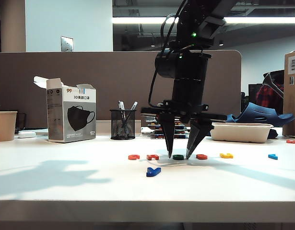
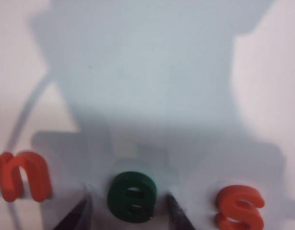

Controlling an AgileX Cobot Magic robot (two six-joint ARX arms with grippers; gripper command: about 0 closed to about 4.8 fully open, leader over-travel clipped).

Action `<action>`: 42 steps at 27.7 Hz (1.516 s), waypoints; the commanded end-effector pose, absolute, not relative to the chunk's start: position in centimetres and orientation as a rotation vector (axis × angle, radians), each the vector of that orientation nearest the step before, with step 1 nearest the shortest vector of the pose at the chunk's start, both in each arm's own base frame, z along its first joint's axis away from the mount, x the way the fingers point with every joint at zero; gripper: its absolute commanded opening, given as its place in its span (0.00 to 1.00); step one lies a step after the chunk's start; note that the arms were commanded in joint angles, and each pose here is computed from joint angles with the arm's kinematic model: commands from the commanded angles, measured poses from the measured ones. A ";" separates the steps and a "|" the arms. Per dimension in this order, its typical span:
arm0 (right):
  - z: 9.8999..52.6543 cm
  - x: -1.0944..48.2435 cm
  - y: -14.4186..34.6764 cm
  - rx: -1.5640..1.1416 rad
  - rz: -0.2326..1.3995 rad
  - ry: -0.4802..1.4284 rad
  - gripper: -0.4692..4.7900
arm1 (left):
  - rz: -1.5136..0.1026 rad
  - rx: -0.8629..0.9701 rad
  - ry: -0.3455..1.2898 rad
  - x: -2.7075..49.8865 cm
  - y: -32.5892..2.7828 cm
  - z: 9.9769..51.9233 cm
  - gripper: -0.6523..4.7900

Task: Select the appropriate letters from the row of letter magnets placed on the table to arrange into the word "yes".

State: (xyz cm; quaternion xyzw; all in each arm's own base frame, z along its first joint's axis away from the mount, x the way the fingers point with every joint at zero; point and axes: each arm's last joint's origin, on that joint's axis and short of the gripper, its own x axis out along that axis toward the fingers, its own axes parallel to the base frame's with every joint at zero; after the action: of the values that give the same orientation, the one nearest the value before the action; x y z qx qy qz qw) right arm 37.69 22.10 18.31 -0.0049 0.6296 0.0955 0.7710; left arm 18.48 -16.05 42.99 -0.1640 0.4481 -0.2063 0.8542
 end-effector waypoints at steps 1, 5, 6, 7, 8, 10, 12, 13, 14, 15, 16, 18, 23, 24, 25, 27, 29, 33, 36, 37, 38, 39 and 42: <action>18.3 37.7 22.2 -0.006 0.207 1.366 0.46 | -0.441 -0.346 0.933 18.4 -16.0 43.2 0.11; 18.3 37.7 22.2 -0.006 0.207 1.365 0.41 | -0.441 -0.346 0.933 18.4 -16.0 43.2 0.11; 18.3 37.7 22.1 -0.005 0.207 1.365 0.41 | -0.441 -0.346 0.933 18.4 -16.0 43.2 0.11; 18.3 37.7 22.1 -0.005 0.207 1.365 0.41 | -0.441 -0.346 0.933 18.4 -16.0 43.2 0.11; 18.3 37.7 22.1 -0.005 0.207 1.365 0.41 | -0.441 -0.346 0.933 18.4 -16.0 43.2 0.11; 18.3 37.7 22.1 -0.005 0.207 1.365 0.40 | -0.441 -0.346 0.933 18.4 -16.0 43.2 0.11; 18.3 37.7 22.1 -0.005 0.207 1.365 0.38 | -0.441 -0.346 0.933 18.4 -16.0 43.2 0.11; 18.3 37.7 22.1 -0.005 0.206 1.364 0.35 | -0.441 -0.346 0.933 18.4 -16.0 43.2 0.11; 18.3 37.7 22.1 -0.005 0.206 1.364 0.33 | -0.441 -0.346 0.933 18.4 -16.0 43.2 0.11; 18.3 37.7 22.1 -0.005 0.206 1.364 0.33 | -0.441 -0.346 0.933 18.4 -16.0 43.2 0.11; 18.3 37.7 22.1 -0.005 0.206 1.365 0.32 | -0.441 -0.346 0.933 18.4 -16.0 43.2 0.11; 18.3 37.7 22.1 -0.005 0.207 1.364 0.31 | -0.441 -0.346 0.933 18.4 -16.0 43.2 0.11; 18.3 37.8 22.2 -0.002 0.210 1.355 0.31 | -0.441 -0.346 0.933 18.4 -16.0 43.2 0.11; 18.3 37.8 22.2 -0.002 0.211 1.352 0.31 | -0.441 -0.346 0.933 18.4 -16.0 43.2 0.11; 18.3 37.9 22.2 -0.001 0.211 1.351 0.31 | -0.441 -0.346 0.933 18.4 -16.0 43.2 0.11; 18.3 37.9 22.2 0.000 0.212 1.348 0.31 | -0.441 -0.346 0.933 18.4 -16.0 43.2 0.11; 18.3 37.9 22.2 -0.001 0.210 1.346 0.31 | -0.441 -0.346 0.933 18.4 -16.0 43.2 0.11; 18.3 37.9 22.2 -0.003 0.209 1.350 0.31 | -0.441 -0.346 0.933 18.4 -16.0 43.2 0.11; 18.3 37.8 22.2 -0.004 0.207 1.354 0.31 | -0.441 -0.346 0.933 18.4 -16.0 43.2 0.11; 18.3 37.8 22.2 -0.005 0.207 1.355 0.31 | -0.441 -0.346 0.933 18.4 -16.0 43.2 0.11; 18.3 37.8 22.2 -0.005 0.206 1.357 0.31 | -0.441 -0.346 0.933 18.4 -16.0 43.2 0.11; 18.3 37.8 22.1 -0.006 0.206 1.359 0.31 | -0.441 -0.346 0.933 18.4 -16.0 43.2 0.11; 18.5 37.6 22.1 -0.010 0.202 1.369 0.31 | -0.441 -0.346 0.933 18.4 -16.0 43.2 0.11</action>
State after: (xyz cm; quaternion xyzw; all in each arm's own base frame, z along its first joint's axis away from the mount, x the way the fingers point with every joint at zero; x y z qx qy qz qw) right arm 37.69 22.10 18.25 -0.0052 0.6303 0.0952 0.7705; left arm 18.48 -16.05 42.99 -0.1639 0.4481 -0.2064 0.8543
